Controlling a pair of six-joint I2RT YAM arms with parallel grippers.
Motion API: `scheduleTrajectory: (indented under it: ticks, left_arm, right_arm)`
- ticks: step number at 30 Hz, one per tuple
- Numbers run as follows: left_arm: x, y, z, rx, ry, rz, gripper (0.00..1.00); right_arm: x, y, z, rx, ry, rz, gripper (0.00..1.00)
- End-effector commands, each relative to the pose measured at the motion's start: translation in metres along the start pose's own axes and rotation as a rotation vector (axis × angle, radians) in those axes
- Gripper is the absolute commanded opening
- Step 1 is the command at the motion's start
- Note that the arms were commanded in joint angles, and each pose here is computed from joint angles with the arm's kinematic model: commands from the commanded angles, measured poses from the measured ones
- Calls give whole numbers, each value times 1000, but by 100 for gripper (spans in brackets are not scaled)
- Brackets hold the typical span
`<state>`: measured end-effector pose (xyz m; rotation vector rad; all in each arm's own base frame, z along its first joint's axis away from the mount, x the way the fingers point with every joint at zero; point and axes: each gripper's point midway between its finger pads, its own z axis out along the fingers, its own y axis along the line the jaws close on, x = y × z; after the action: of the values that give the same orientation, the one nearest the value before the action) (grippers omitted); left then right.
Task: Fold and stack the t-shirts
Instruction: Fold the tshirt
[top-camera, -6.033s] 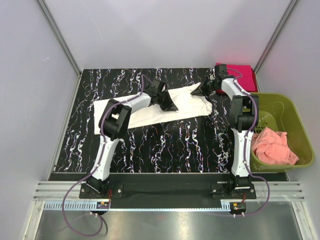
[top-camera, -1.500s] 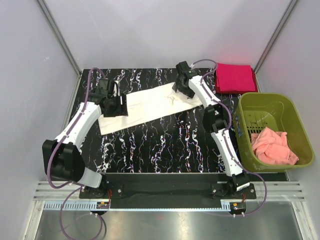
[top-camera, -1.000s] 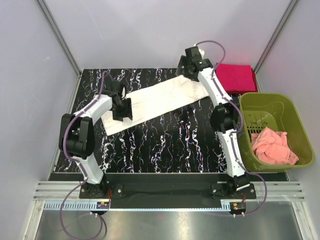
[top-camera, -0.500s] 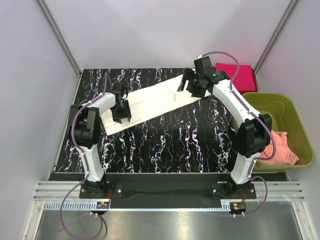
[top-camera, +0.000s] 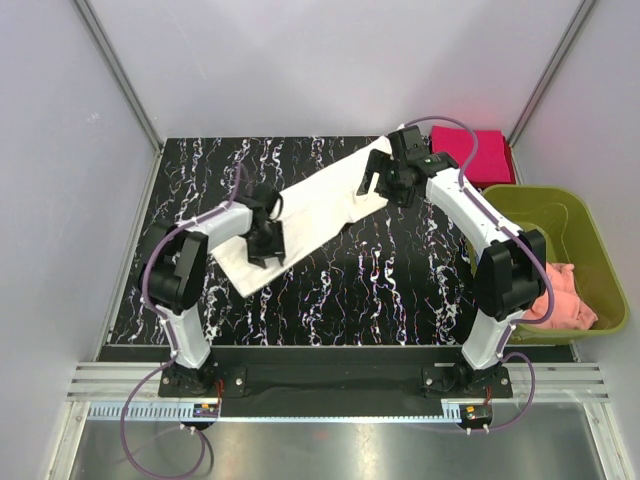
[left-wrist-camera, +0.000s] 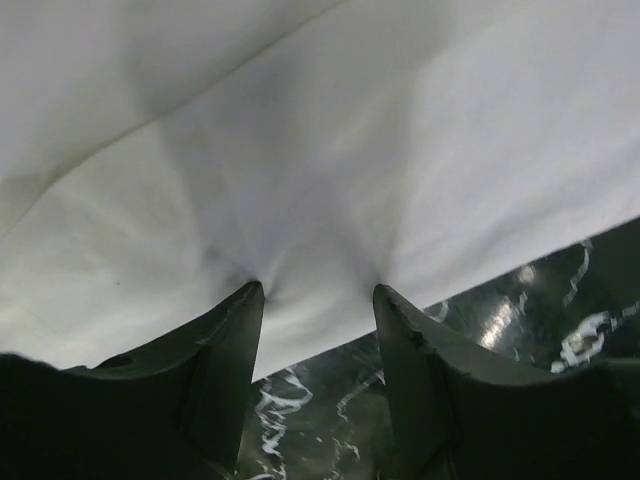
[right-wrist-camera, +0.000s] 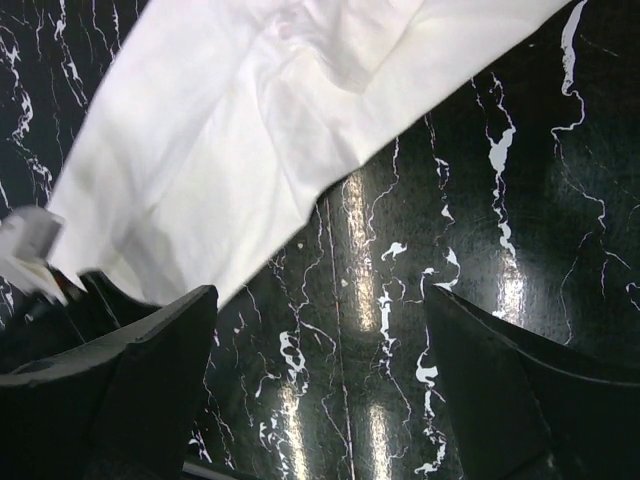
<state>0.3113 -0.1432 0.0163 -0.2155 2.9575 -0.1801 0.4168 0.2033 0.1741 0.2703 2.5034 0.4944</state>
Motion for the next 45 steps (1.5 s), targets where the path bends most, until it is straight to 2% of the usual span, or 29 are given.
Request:
scheduleTrajectory:
  ticks: [1, 6, 7, 9, 11, 15, 16, 17, 18, 19, 20, 21, 23, 24, 26, 29, 32, 39, 42, 45]
  left_arm:
    - [82, -49, 6, 141, 226, 16, 54]
    - [128, -132, -31, 302, 252, 174, 55]
    - [140, -160, -47, 387, 258, 241, 56]
    - [153, -188, -65, 495, 275, 332, 57]
    - [159, -201, -83, 514, 260, 443, 61]
    - [154, -203, -115, 615, 174, 488, 66]
    - [154, -199, -120, 625, 156, 493, 66]
    - [147, -196, -142, 659, 89, 503, 66]
    - [143, -192, -152, 664, 47, 504, 66]
    - [136, -182, -156, 635, -1, 493, 67]
    - [123, -172, -178, 651, -85, 480, 67]
    - [115, -164, -186, 641, -127, 464, 67]
    - [92, -137, -204, 617, -228, 401, 68]
    - [86, -128, -210, 608, -254, 380, 68]
    - [72, -107, -224, 601, -325, 323, 68]
    - [64, -87, -239, 605, -395, 277, 68]
    - [60, -74, -244, 600, -440, 260, 70]
    - [47, -41, -239, 517, -478, 200, 71]
    - [40, -29, -232, 467, -498, 172, 73]
    - [40, -21, -211, 425, -453, 150, 73]
  right_arm:
    - [-28, 3, -17, -9, -105, 14, 92]
    - [-28, -23, 0, 88, -69, 11, 94]
    - [-31, -30, 3, 114, -74, 0, 94]
    - [-28, -40, 19, 153, -54, -16, 95]
    - [-38, -46, 26, 199, -81, -25, 96]
    - [-55, -51, 62, 249, -96, -17, 97]
    - [-57, -50, 68, 253, -89, -12, 97]
    - [-76, -37, 66, 227, -127, -1, 97]
    - [-71, -41, 86, 250, -100, 10, 96]
    - [-73, -46, 92, 281, -100, 16, 96]
    - [-90, -36, 90, 266, -145, 30, 95]
    - [-83, -41, 109, 295, -124, 36, 95]
    - [-101, -39, 115, 311, -184, 51, 94]
    - [-94, -45, 133, 334, -172, 63, 94]
    - [-104, -41, 139, 347, -212, 64, 92]
    - [-94, -42, 162, 369, -195, 56, 91]
    - [-69, -42, 189, 374, -131, 17, 88]
    - [-26, 16, 222, 217, -46, -207, 84]
    - [-17, 50, 227, 132, -68, -265, 83]
    - [-14, 87, 228, 38, -112, -318, 83]
